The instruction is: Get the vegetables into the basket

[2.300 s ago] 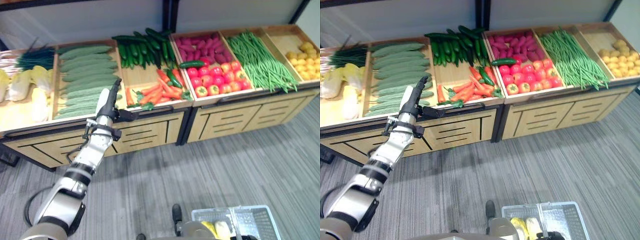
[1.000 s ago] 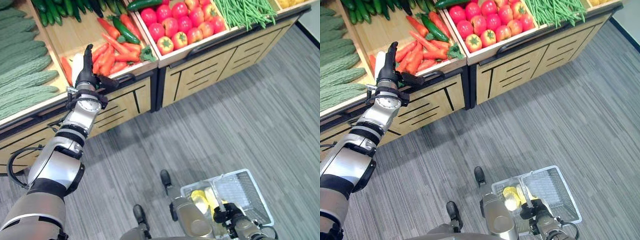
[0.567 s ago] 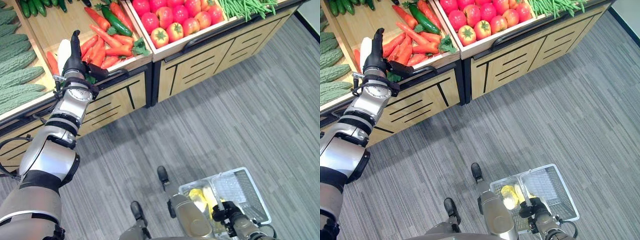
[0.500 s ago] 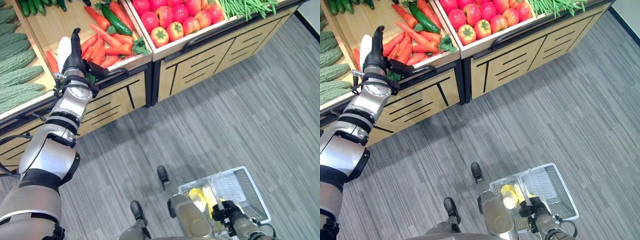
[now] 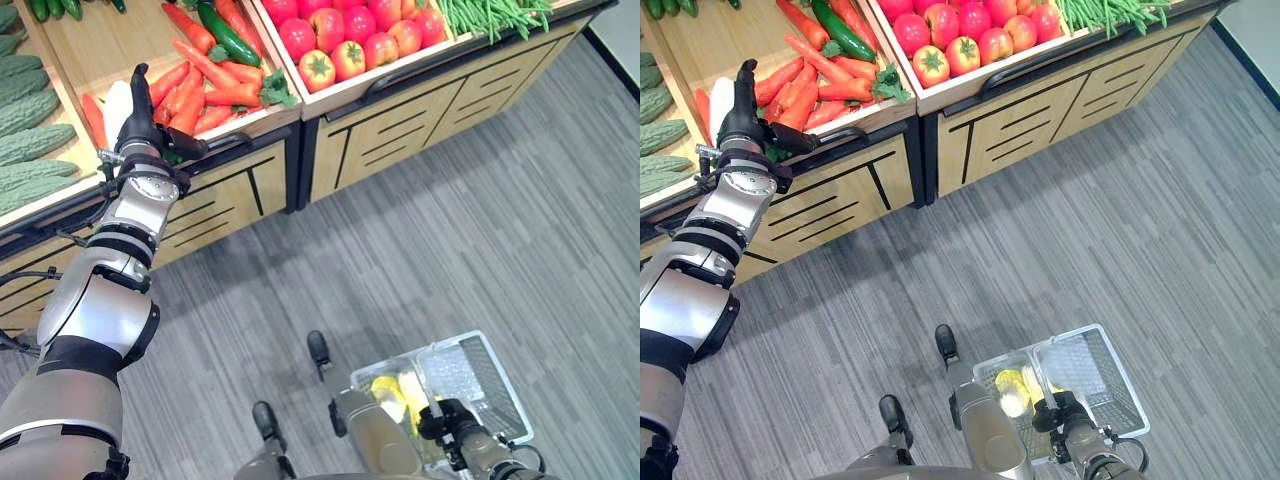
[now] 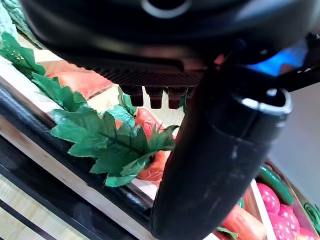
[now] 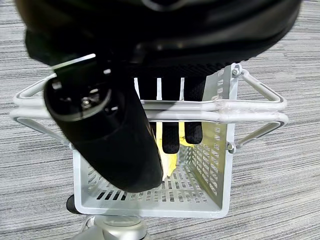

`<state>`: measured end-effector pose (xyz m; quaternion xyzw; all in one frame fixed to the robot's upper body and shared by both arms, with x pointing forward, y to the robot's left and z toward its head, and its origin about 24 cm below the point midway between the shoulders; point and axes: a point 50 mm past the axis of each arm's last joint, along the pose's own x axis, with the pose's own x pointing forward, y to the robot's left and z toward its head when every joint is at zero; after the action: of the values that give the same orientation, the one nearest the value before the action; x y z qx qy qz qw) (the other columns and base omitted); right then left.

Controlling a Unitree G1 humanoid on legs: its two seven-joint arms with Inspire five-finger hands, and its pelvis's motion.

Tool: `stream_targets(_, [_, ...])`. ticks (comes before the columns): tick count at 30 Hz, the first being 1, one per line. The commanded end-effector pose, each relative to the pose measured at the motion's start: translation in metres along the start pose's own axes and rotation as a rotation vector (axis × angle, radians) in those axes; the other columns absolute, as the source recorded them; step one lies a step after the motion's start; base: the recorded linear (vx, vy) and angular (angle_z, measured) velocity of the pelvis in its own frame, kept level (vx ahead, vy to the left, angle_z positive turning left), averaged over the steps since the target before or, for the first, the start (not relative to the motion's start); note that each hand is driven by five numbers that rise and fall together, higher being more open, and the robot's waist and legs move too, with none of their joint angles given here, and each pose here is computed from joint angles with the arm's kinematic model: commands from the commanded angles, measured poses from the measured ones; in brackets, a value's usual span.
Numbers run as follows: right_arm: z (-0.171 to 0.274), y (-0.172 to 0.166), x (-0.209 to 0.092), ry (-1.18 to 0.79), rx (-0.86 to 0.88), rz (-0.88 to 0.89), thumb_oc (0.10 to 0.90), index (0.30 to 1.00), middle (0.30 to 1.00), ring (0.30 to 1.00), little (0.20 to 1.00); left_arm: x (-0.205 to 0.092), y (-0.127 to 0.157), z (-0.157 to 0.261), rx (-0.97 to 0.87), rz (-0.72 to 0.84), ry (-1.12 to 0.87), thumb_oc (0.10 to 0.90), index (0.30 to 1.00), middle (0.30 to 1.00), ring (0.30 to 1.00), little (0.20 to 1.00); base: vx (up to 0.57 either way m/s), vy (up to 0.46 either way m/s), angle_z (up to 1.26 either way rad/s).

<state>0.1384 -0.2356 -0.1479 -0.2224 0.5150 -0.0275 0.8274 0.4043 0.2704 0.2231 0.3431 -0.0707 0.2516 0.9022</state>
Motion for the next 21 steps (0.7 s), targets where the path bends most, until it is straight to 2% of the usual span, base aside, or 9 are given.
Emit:
stream_targets(1, [-0.042, -0.017, -0.006, 0.129, -0.043, -0.053, 0.400, 0.300, 0.300, 0.300, 0.300, 0.018, 0.057, 0.032, -0.031, 0.196, -0.105, 0.900, 1.000, 1.000, 1.000, 1.000, 0.00, 0.000, 0.00])
stream_targets(2, [-0.042, -0.017, -0.006, 0.129, -0.043, -0.053, 0.400, 0.300, 0.300, 0.300, 0.300, 0.018, 0.057, 0.032, -0.031, 0.196, -0.105, 0.900, 1.000, 1.000, 1.000, 1.000, 0.00, 0.000, 0.00])
stream_targets(3, [-0.042, -0.017, -0.006, 0.131, -0.041, -0.055, 0.400, 0.300, 0.300, 0.300, 0.300, 0.018, 0.056, 0.032, -0.033, 0.197, -0.103, 0.816, 0.882, 0.882, 0.882, 0.882, 0.00, 0.000, 0.00])
stream_targets(4, [-0.043, -0.018, -0.006, 0.130, -0.041, -0.056, 0.400, 0.300, 0.300, 0.300, 0.300, 0.018, 0.056, 0.032, -0.033, 0.196, -0.102, 0.812, 0.876, 0.876, 0.876, 0.876, 0.00, 0.000, 0.00])
stream_targets(5, [-0.042, -0.018, -0.006, 0.128, -0.040, -0.058, 0.400, 0.300, 0.300, 0.300, 0.300, 0.018, 0.056, 0.032, -0.037, 0.197, -0.101, 0.724, 0.753, 0.753, 0.753, 0.753, 0.00, 0.000, 0.00])
stream_targets(6, [-0.042, -0.018, -0.006, 0.128, -0.040, -0.058, 0.400, 0.300, 0.300, 0.300, 0.300, 0.018, 0.056, 0.032, -0.037, 0.197, -0.101, 0.724, 0.753, 0.753, 0.753, 0.753, 0.00, 0.000, 0.00])
stream_targets(8, [-0.041, -0.018, -0.006, 0.124, -0.044, -0.059, 0.400, 0.300, 0.300, 0.300, 0.300, 0.018, 0.056, 0.031, -0.035, 0.197, -0.097, 0.576, 0.547, 0.547, 0.547, 0.547, 0.00, 0.000, 0.00])
stream_targets(9, [-0.041, -0.019, -0.006, 0.124, -0.043, -0.060, 0.400, 0.300, 0.300, 0.300, 0.300, 0.018, 0.056, 0.030, -0.035, 0.195, -0.095, 0.400, 0.300, 0.300, 0.300, 0.300, 0.00, 0.000, 0.00])
stream_targets(21, [-0.039, -0.021, -0.005, 0.113, -0.054, -0.066, 0.400, 0.300, 0.300, 0.300, 0.300, 0.015, 0.046, 0.029, -0.027, 0.167, -0.104, 0.400, 0.300, 0.300, 0.300, 0.300, 0.00, 0.001, -0.01])
